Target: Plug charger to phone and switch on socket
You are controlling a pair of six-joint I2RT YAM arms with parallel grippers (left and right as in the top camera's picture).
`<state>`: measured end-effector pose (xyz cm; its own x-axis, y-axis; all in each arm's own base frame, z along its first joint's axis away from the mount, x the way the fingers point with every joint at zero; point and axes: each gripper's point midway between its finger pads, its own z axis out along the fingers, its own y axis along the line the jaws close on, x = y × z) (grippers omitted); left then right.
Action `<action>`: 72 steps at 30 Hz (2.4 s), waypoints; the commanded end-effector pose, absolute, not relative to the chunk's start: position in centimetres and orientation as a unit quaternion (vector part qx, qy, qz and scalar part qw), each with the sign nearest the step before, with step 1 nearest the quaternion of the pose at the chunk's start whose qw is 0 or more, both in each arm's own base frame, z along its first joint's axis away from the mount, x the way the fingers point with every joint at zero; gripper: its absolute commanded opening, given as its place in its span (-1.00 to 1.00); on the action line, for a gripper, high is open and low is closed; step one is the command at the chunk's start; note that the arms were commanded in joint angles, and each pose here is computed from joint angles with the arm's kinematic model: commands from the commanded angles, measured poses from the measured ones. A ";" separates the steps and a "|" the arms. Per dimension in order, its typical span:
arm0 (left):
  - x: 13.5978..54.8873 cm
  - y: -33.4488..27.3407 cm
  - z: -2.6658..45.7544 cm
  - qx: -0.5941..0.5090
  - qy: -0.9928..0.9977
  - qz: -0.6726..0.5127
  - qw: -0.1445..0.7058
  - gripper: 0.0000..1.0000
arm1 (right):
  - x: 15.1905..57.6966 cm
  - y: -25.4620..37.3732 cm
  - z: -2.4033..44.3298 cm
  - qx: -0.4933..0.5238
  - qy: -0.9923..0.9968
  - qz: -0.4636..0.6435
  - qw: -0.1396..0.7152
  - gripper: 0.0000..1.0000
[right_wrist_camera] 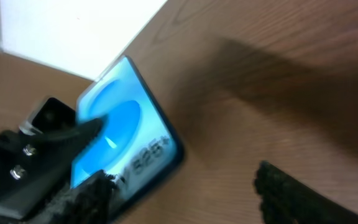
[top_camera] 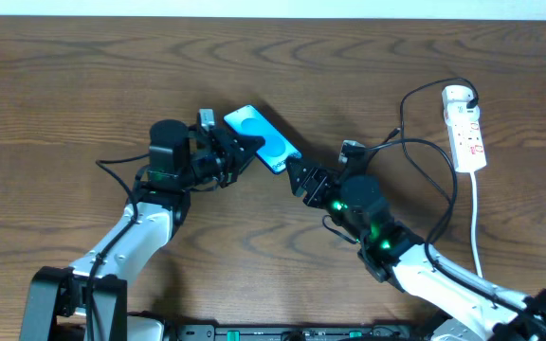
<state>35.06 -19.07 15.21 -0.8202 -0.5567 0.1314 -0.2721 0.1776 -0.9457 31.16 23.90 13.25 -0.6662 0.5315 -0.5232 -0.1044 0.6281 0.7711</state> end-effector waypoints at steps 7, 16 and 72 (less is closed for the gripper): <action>34.2 -19.6 17.7 -0.208 0.754 -0.613 0.113 -0.85 | 31.0 15.5 24.2 0.099 0.741 0.342 0.569 0.99; 33.8 -19.7 17.1 -0.206 0.760 -0.607 0.105 -0.85 | 28.1 9.2 29.8 0.153 0.677 0.322 0.644 0.99; 33.4 -20.0 17.3 -0.192 0.761 -0.612 0.098 -0.85 | 40.8 7.7 0.8 0.268 0.953 -0.006 0.140 0.19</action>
